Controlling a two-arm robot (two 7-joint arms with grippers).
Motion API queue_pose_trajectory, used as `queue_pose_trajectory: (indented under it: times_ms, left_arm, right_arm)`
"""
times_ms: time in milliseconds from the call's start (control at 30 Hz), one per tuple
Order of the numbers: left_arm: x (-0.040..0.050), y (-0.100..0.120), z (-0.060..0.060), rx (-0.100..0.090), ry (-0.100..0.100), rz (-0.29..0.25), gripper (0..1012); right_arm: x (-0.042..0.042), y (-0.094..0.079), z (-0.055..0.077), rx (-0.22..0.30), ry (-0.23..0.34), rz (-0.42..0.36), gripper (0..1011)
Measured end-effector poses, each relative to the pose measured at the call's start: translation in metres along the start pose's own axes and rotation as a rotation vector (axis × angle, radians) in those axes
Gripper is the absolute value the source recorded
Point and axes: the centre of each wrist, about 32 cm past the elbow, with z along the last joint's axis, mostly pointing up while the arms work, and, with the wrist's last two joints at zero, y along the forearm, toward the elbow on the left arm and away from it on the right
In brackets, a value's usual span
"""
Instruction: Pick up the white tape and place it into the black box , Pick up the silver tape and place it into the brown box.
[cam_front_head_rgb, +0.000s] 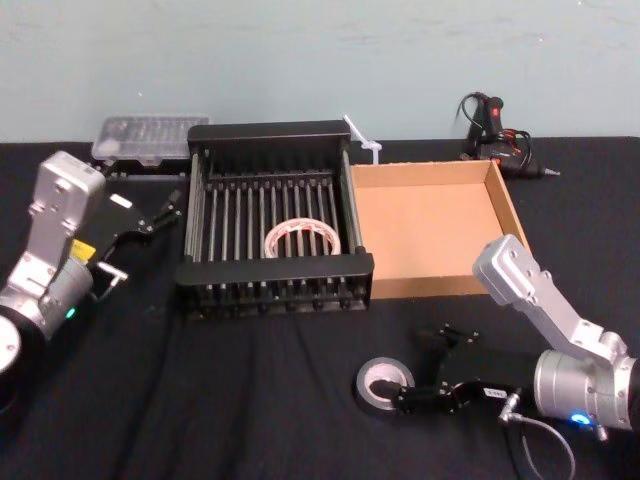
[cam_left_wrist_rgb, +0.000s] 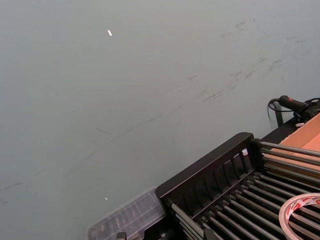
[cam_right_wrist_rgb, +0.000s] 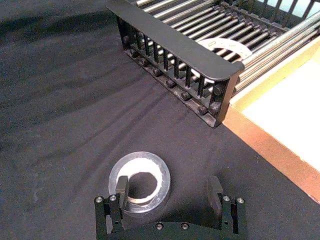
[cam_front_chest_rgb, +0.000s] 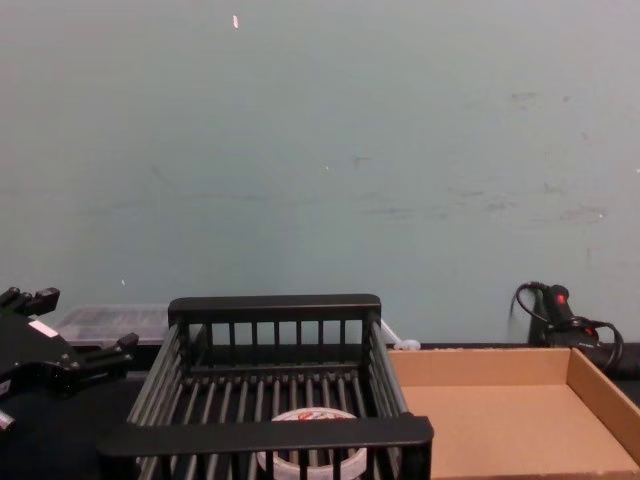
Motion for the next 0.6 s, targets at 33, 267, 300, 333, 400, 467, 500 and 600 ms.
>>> queue_pose_trajectory:
  times_ms: [33, 267, 300, 333, 400, 467, 500, 600]
  left_arm:
    - [0.0000, 0.0000, 0.0000, 0.000, 0.000, 0.000, 1002]
    - [0.0000, 0.0000, 0.0000, 0.000, 0.000, 0.000, 1001]
    - [0.0000, 0.0000, 0.0000, 0.000, 0.000, 0.000, 1001]
    - [0.0000, 0.0000, 0.0000, 0.000, 0.000, 0.000, 1001]
    - [0.0000, 0.0000, 0.0000, 0.000, 0.000, 0.000, 1001]
    - [0.0000, 0.0000, 0.0000, 0.000, 0.000, 0.000, 1001]
    - [0.0000, 0.0000, 0.0000, 0.000, 0.000, 0.000, 1001]
    - [0.0000, 0.0000, 0.0000, 0.000, 0.000, 0.000, 1002]
  right_arm:
    - [0.0004, 0.0011, 0.0001, -0.002, -0.001, 0.000, 1003]
    - [0.0015, 0.0047, 0.0009, -0.005, -0.002, -0.002, 1003]
    - [0.0017, 0.0050, 0.0010, -0.006, -0.002, -0.002, 1002]
    - [0.0019, 0.0054, 0.0011, -0.006, -0.002, -0.002, 1002]
    - [0.0020, 0.0064, 0.0012, -0.007, -0.002, -0.002, 1002]
    - [0.0022, 0.0075, 0.0011, -0.007, -0.001, -0.003, 1003]
    - [0.0022, 0.0080, 0.0010, -0.007, 0.000, -0.003, 1002]
    - [0.0026, 0.0097, 0.0005, -0.010, 0.002, -0.004, 1002]
